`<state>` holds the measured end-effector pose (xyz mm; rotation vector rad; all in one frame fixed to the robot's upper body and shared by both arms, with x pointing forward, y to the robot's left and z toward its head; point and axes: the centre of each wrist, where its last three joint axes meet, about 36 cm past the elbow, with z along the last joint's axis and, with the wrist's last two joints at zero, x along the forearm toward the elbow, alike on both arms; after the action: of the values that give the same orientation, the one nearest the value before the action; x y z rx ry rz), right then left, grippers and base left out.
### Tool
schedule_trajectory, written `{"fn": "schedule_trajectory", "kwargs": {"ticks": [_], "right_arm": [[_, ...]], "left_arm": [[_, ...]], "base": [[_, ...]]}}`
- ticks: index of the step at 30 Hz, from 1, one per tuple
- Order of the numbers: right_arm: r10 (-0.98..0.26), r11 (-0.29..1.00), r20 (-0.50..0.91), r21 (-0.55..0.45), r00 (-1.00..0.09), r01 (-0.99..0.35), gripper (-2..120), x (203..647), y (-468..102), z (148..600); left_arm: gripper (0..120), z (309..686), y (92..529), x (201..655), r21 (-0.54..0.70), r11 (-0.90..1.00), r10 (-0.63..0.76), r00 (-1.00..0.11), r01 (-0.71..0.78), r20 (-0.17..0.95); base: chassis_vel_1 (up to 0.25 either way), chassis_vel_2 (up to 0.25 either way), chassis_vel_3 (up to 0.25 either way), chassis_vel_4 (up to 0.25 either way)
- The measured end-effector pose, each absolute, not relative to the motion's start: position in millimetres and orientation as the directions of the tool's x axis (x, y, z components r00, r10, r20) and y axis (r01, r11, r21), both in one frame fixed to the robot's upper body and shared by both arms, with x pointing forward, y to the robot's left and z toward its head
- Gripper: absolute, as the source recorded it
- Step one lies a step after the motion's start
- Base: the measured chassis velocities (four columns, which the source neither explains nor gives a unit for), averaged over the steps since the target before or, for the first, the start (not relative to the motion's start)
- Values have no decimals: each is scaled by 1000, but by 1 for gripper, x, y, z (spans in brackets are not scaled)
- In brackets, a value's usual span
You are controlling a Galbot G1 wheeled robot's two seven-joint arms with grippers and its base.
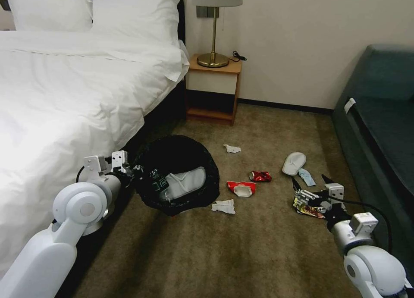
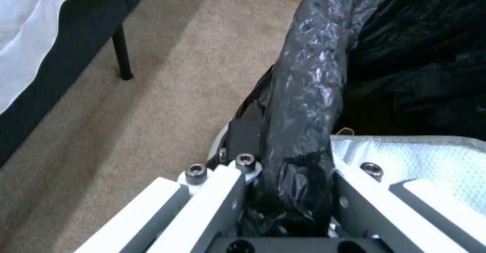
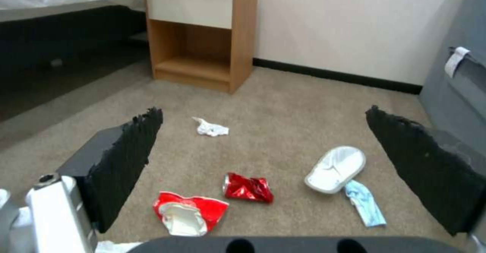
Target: Pick up the trash bin, then pick up the garbage on the floor and place it into the trash bin.
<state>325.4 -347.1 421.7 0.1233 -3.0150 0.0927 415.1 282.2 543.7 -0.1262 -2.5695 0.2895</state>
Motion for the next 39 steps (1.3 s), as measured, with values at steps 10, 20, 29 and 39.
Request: {"fn": "schedule_trajectory", "kwargs": {"ticks": [10,20,29,39], "right_arm": [[-84,995,130,-40,-988,-90,100,325,-335,415],[-74,996,132,-34,-988,-79,100,323,-328,414],[-59,997,137,-31,-989,-64,100,322,-327,411],[-54,998,147,-25,-988,-58,100,321,-324,406]], "left_arm": [[3,546,281,411,-225,974,152,-848,40,508],[3,548,282,410,-232,972,153,-851,38,502],[3,552,289,411,-234,972,130,-861,12,493],[3,553,291,410,-239,971,130,-862,10,490]], "base": [[0,0,0,0],[-75,-39,-48,-78],[-56,36,27,-43],[-57,65,58,-60]]}}
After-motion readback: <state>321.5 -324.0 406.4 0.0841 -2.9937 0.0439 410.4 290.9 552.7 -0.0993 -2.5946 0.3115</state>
